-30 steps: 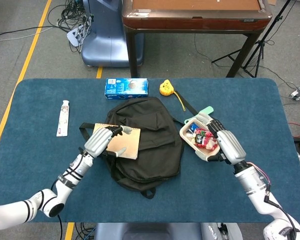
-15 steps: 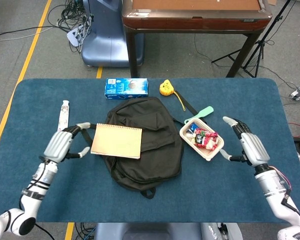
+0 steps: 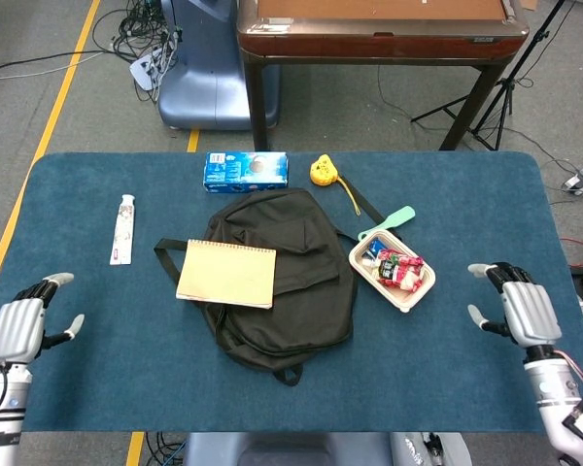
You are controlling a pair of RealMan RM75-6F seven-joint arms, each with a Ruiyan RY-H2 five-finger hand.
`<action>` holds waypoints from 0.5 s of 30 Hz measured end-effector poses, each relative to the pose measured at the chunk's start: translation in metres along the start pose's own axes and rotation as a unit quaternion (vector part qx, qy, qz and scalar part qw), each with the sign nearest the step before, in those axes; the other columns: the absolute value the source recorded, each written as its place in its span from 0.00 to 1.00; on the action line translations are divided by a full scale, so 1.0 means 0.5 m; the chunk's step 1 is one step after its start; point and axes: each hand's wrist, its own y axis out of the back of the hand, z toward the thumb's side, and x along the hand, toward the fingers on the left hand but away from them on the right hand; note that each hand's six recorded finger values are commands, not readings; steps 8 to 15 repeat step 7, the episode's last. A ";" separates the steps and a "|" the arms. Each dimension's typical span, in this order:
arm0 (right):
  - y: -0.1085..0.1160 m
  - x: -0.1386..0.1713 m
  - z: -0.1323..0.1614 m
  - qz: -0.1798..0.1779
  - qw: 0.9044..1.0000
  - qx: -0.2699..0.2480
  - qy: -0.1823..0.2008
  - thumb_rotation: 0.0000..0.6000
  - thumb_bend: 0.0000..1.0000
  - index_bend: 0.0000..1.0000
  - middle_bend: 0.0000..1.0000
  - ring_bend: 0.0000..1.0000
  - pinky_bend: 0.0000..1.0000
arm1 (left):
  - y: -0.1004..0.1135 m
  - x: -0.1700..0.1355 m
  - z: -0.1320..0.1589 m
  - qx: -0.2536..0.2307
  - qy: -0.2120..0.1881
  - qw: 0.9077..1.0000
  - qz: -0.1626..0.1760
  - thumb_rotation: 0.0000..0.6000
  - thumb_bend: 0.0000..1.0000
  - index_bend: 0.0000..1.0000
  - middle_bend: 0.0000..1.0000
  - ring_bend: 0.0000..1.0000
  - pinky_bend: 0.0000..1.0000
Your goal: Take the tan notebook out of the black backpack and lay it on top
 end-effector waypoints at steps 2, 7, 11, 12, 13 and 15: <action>-0.004 0.017 -0.006 -0.007 1.000 0.004 -0.005 1.00 0.33 0.31 0.32 0.18 0.21 | 0.000 -0.017 -0.006 0.007 0.005 1.000 0.002 1.00 0.25 0.25 0.24 0.27 0.28; -0.010 0.045 -0.014 -0.017 1.000 0.009 -0.014 1.00 0.33 0.31 0.32 0.18 0.21 | -0.004 -0.050 -0.006 0.013 0.007 1.000 0.004 1.00 0.25 0.25 0.24 0.27 0.27; -0.010 0.045 -0.014 -0.017 1.000 0.009 -0.014 1.00 0.33 0.31 0.32 0.18 0.21 | -0.004 -0.050 -0.006 0.013 0.007 1.000 0.004 1.00 0.25 0.25 0.24 0.27 0.27; -0.010 0.045 -0.014 -0.017 1.000 0.009 -0.014 1.00 0.33 0.31 0.32 0.18 0.21 | -0.004 -0.050 -0.006 0.013 0.007 1.000 0.004 1.00 0.25 0.25 0.24 0.27 0.27; -0.010 0.045 -0.014 -0.017 1.000 0.009 -0.014 1.00 0.33 0.31 0.32 0.18 0.21 | -0.004 -0.050 -0.006 0.013 0.007 1.000 0.004 1.00 0.25 0.25 0.24 0.27 0.27; -0.010 0.045 -0.014 -0.017 1.000 0.009 -0.014 1.00 0.33 0.31 0.32 0.18 0.21 | -0.004 -0.050 -0.006 0.013 0.007 1.000 0.004 1.00 0.25 0.25 0.24 0.27 0.27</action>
